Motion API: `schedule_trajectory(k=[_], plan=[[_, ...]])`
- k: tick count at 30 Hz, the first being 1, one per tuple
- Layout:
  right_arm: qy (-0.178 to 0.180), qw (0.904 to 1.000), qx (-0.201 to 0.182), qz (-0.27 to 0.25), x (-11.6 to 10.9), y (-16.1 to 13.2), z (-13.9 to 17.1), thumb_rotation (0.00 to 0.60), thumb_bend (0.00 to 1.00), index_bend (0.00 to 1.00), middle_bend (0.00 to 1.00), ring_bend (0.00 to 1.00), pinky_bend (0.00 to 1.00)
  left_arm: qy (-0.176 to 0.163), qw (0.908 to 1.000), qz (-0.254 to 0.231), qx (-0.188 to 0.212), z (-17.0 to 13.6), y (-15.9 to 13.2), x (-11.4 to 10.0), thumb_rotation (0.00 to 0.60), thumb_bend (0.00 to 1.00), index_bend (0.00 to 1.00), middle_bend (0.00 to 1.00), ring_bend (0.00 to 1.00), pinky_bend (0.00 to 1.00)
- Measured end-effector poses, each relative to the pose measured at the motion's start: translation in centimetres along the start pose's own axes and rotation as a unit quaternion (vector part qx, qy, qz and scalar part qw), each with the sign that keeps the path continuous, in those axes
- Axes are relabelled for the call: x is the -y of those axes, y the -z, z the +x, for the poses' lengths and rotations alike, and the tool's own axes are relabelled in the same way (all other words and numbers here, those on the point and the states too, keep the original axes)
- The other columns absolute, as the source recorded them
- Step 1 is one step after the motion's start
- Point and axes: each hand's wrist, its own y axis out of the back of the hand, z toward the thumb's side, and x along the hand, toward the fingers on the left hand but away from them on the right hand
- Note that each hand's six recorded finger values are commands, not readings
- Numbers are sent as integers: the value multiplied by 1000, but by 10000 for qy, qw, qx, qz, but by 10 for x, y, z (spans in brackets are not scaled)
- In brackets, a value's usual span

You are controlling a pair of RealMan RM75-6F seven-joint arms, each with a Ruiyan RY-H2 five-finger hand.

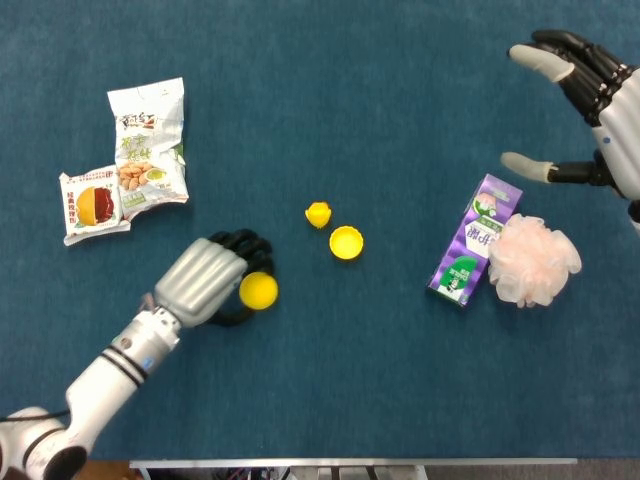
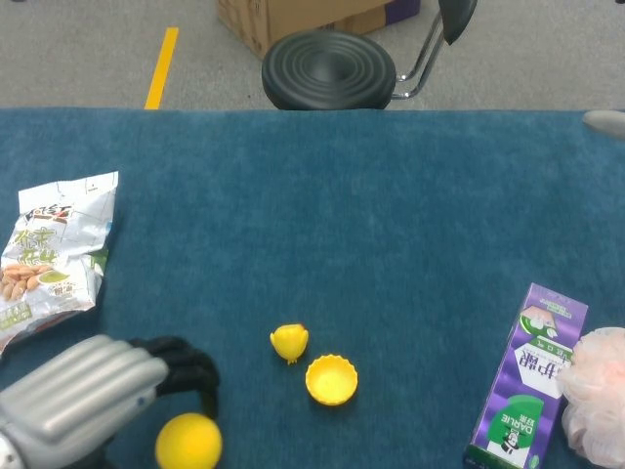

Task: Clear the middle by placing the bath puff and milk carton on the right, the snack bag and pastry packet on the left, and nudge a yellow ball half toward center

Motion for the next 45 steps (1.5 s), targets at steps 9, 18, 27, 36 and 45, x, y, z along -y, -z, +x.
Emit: schedule_trajectory(k=[9,18,27,36,45], plan=[[0,9999,96,-30,0,4,6,600,0,184,285,192,369,105,9999,98,65,44,-4,2,600,222,369,252,176,294],[5,9998,207,-14,-2,10,13,600,0,184,285,192,370,57,10000,-15,8,64,-3,7,600,222,353,241,173,294],[-3,9994,335,124,-8,15,23,600,0,184,285,192,369,-311,9995,-83,69,55,-7,-21,600,222,222,110,139,294],[-101,9974,422,573,-26,15,42,600,0,184,285,192,369,-1086,9941,-9,-55,16,-3,-84,600,222,230,117,133,293],[-397,9882,740,1284,-43,12,84,600,0,184,285,192,369,-2069,9742,409,-809,-50,37,-136,600,222,285,170,137,293]])
